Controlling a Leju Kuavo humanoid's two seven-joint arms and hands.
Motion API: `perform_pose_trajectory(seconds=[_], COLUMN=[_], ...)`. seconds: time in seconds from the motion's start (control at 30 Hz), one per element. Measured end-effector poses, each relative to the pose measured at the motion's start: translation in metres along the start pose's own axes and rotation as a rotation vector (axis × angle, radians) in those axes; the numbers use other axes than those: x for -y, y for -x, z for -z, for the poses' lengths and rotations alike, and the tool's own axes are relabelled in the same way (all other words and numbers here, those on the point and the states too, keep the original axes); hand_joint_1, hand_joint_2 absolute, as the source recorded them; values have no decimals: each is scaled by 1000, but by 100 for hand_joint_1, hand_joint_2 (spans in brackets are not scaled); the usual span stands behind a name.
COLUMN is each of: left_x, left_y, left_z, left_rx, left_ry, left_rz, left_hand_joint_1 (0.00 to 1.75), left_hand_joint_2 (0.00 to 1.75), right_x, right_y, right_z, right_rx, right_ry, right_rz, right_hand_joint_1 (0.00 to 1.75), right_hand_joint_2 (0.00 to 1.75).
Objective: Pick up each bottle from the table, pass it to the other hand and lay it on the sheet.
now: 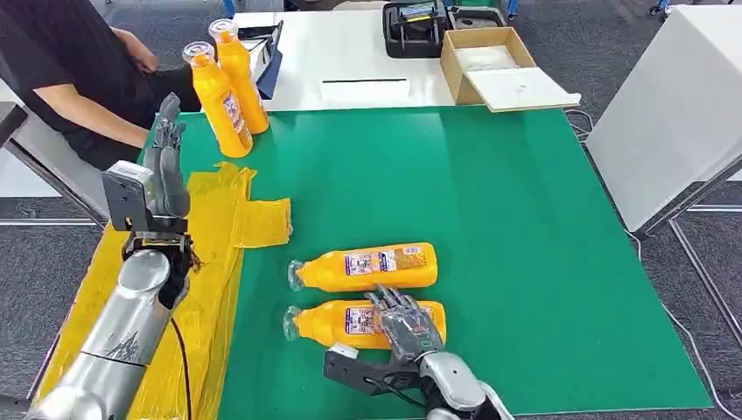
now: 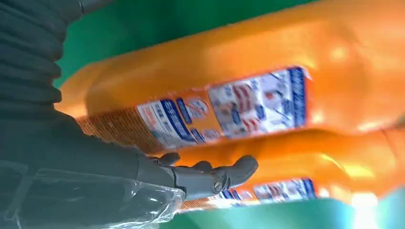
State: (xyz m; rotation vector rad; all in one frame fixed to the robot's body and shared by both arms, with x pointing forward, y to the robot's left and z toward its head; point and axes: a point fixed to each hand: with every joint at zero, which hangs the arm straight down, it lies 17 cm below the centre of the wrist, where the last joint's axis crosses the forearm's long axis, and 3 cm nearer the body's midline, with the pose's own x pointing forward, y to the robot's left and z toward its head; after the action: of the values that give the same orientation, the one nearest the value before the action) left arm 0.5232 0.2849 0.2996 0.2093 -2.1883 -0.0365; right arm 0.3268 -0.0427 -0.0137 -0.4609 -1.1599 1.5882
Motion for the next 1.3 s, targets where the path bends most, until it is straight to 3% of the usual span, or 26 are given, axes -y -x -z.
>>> perform_pose_trajectory(seconds=[0.2,0.7,0.73,0.8,1.3], left_x=[-7,-17,-18,-19,-35], left_y=[-1,-10,-10,-13,-32], left_z=[-9,-19,-21,-25,-38], left_rx=[-4,4,3,7,31], left_ry=[-22,-53,-55,-57,-97], left_rz=[5,15,15,13,11], left_hand_joint_1=[0,0,0,0,0], left_hand_joint_2=[0,0,0,0,0], right_x=[-13,-13,-12,-11,-14], right_y=[9,29,32,39,43], right_z=[-3,-4,-4,-3,-4], right_rx=[-44,-116,-127,-146,-158], right_ry=[-36,-42,-41,-41,-58], right_rz=[-73,-80,-79,-74,-59], right_hand_joint_1=[0,2,147,175,175], right_hand_joint_2=[175,175,175,175,175])
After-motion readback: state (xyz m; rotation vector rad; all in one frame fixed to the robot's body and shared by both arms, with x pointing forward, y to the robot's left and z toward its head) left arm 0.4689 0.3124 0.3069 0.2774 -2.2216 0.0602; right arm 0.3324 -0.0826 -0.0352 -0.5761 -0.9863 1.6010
